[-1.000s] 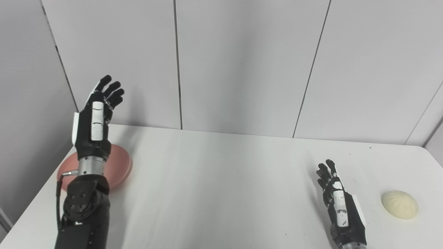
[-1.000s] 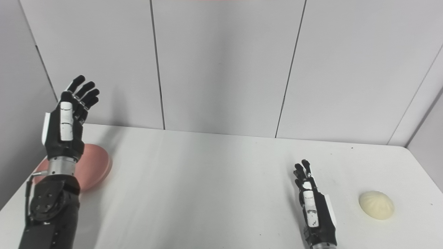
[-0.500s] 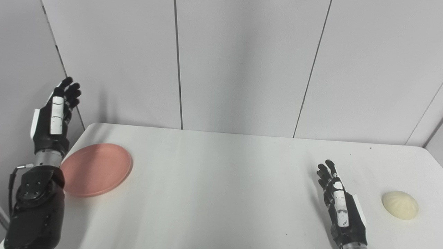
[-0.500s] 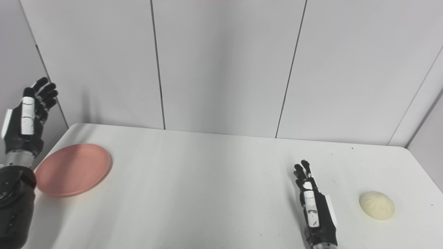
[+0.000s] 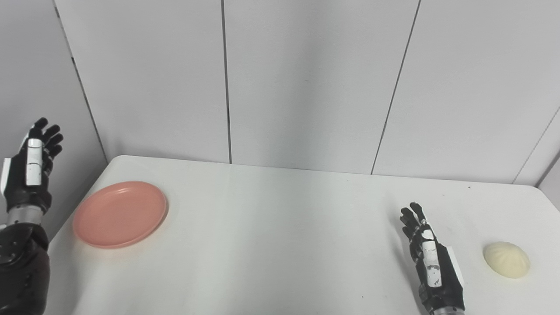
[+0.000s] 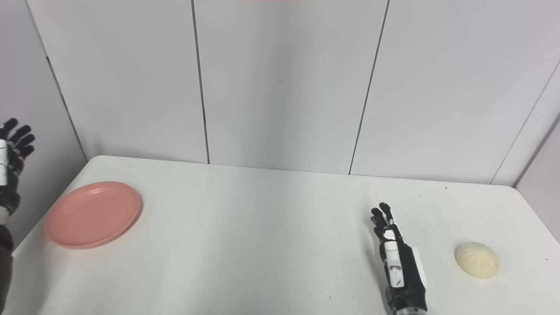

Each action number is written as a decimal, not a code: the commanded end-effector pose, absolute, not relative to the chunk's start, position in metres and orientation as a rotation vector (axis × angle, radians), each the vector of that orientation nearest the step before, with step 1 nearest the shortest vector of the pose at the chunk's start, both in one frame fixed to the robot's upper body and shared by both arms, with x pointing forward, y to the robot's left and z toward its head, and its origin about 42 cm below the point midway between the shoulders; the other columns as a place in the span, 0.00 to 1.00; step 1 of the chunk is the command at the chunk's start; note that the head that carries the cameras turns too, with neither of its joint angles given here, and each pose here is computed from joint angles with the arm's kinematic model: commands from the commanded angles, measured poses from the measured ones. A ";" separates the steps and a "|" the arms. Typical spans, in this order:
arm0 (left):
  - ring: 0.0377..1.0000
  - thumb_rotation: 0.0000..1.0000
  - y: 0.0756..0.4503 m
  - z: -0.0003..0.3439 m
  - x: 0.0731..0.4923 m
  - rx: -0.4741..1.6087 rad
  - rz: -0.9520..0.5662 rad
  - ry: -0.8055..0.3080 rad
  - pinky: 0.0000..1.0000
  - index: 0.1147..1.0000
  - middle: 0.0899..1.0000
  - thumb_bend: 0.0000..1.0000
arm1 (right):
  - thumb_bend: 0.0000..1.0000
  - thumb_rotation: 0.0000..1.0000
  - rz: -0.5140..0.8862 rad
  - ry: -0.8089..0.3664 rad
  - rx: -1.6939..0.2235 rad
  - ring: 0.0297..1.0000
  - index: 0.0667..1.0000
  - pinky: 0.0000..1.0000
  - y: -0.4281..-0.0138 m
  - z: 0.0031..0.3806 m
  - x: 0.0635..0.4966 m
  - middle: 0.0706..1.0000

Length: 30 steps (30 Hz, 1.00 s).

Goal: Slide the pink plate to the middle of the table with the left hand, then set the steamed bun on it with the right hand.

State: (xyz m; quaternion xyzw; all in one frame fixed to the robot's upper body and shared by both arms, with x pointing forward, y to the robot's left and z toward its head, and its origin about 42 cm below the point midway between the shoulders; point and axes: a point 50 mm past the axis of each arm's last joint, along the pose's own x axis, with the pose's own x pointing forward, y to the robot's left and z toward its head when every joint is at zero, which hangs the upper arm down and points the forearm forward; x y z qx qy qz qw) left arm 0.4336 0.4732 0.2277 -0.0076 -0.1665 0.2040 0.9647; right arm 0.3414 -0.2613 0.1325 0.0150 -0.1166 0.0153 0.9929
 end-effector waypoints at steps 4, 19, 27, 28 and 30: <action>0.89 0.89 0.493 0.256 0.442 -0.054 0.427 -0.371 0.95 0.86 0.87 0.80 | 0.82 0.96 0.014 -0.184 0.053 0.94 0.94 0.98 -0.260 0.106 0.327 0.91; 0.87 0.89 0.492 0.202 0.448 -0.128 0.455 -0.223 0.93 0.83 0.85 0.78 | 0.80 0.97 0.006 -0.187 0.053 0.93 0.93 0.97 -0.269 0.107 0.327 0.90; 0.87 0.94 0.480 0.195 0.449 -0.115 0.455 -0.173 0.94 0.85 0.86 0.74 | 0.80 0.98 0.007 -0.178 0.050 0.93 0.93 0.97 -0.275 0.106 0.329 0.91; 0.87 0.94 0.479 0.194 0.449 -0.116 0.456 -0.169 0.94 0.86 0.86 0.74 | 0.80 0.98 0.006 -0.175 0.052 0.93 0.93 0.98 -0.275 0.106 0.329 0.91; 0.87 0.94 0.479 0.191 0.448 -0.116 0.456 -0.164 0.93 0.86 0.86 0.74 | 0.80 0.98 0.005 -0.174 0.054 0.93 0.93 0.98 -0.275 0.107 0.329 0.91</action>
